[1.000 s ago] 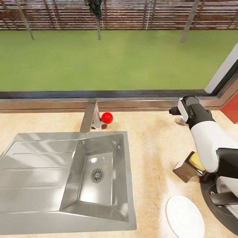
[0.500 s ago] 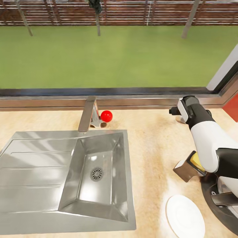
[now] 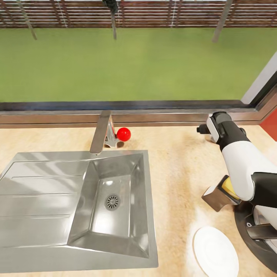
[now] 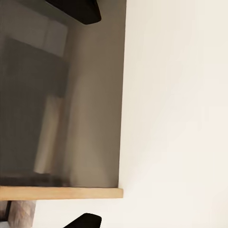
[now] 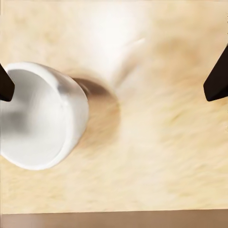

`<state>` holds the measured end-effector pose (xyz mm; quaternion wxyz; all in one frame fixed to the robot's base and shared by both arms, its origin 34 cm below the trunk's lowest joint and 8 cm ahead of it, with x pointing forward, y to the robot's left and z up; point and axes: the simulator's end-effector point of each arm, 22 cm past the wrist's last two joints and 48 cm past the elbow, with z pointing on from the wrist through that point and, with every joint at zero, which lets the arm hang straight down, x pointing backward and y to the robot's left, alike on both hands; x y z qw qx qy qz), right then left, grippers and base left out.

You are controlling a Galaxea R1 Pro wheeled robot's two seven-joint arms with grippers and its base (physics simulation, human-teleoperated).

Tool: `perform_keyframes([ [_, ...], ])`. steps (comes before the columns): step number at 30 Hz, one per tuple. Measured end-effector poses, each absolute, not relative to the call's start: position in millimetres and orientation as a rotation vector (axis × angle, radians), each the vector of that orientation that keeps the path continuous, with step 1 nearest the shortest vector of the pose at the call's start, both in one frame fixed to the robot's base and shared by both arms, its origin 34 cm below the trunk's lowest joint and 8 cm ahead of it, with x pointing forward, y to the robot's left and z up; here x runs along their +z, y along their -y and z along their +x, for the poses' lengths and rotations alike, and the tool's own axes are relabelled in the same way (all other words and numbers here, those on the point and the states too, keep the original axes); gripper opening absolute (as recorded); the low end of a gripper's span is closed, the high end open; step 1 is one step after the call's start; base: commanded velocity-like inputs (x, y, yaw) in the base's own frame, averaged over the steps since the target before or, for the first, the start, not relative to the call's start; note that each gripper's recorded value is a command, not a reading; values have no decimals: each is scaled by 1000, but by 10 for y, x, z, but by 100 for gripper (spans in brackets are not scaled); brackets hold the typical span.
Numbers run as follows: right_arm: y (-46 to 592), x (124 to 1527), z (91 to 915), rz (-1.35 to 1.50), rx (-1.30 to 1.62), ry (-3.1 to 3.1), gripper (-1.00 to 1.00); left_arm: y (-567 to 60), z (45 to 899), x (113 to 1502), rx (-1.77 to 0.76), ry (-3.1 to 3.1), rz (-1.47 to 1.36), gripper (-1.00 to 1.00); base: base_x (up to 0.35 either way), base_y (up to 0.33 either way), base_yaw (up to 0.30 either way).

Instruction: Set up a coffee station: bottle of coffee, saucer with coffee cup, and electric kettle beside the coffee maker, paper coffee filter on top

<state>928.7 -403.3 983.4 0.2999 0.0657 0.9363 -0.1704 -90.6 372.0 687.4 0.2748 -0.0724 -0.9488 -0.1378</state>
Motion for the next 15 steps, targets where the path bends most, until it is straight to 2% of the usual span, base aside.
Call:
perform_keyframes([
  [15,4047,9910,9392,172,-450,-2421,100,-3720,-934,6891,-370,2547,-195,100,0,0,0],
])
